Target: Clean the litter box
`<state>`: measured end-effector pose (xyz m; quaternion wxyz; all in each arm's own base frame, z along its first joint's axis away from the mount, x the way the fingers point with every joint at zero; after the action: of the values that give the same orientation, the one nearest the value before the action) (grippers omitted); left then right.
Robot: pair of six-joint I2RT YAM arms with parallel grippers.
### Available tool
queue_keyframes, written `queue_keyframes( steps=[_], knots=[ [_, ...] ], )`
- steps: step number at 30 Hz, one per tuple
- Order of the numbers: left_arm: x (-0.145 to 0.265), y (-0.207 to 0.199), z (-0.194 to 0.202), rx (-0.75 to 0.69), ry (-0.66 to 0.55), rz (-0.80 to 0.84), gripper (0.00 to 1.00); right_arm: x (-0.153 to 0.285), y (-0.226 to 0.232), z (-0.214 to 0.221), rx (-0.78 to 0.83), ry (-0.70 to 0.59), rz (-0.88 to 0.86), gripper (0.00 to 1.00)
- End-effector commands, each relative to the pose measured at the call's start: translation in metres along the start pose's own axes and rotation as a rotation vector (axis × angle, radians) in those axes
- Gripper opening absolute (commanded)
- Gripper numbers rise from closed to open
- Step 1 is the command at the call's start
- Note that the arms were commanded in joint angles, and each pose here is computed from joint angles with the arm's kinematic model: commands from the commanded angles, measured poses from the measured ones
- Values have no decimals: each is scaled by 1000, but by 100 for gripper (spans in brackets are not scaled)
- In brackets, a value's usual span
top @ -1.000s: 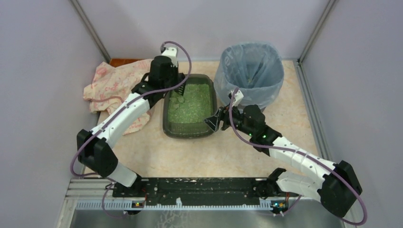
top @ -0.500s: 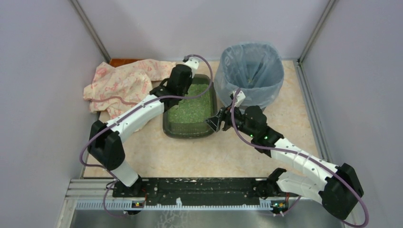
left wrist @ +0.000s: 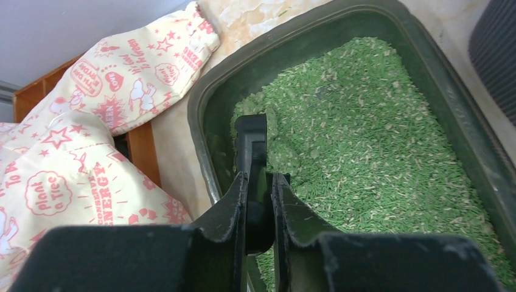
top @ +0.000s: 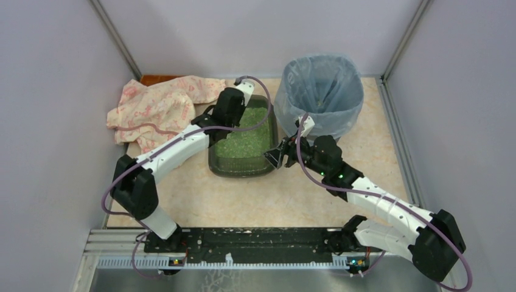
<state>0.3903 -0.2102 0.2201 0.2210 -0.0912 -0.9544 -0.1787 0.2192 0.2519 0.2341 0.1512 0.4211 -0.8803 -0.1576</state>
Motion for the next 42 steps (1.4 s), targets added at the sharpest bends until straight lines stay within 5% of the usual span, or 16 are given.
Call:
queue_keyframes(
  steps=[1, 17, 26, 33, 42],
  knots=[
    [9, -11, -18, 72, -58, 98, 0, 5, 6, -18, 22, -67, -20, 64],
    [0, -26, -15, 246, -47, 262, 0, 18, 3, -20, 27, -76, 20, 63],
    [-34, 24, 13, 322, 25, 69, 0, 16, 1, -17, 23, -66, 26, 63],
    [-38, 12, 8, 440, 40, 234, 0, 15, 0, -15, 22, -62, 31, 63],
    [-40, 8, 16, 550, 207, 366, 0, 16, -1, -14, 18, -61, 38, 63]
  ],
)
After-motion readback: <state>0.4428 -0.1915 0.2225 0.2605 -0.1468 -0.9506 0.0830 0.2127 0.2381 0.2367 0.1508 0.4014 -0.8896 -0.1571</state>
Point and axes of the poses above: each gripper's point midway between its finger pads, its own x axis back along the fingers, its own y axis along the line the jaws close on, z = x × y, the point moved 3 cm from there along x, back along the fingers, and after that the axes turned 3 degrees about x, right-handed, at the moved point
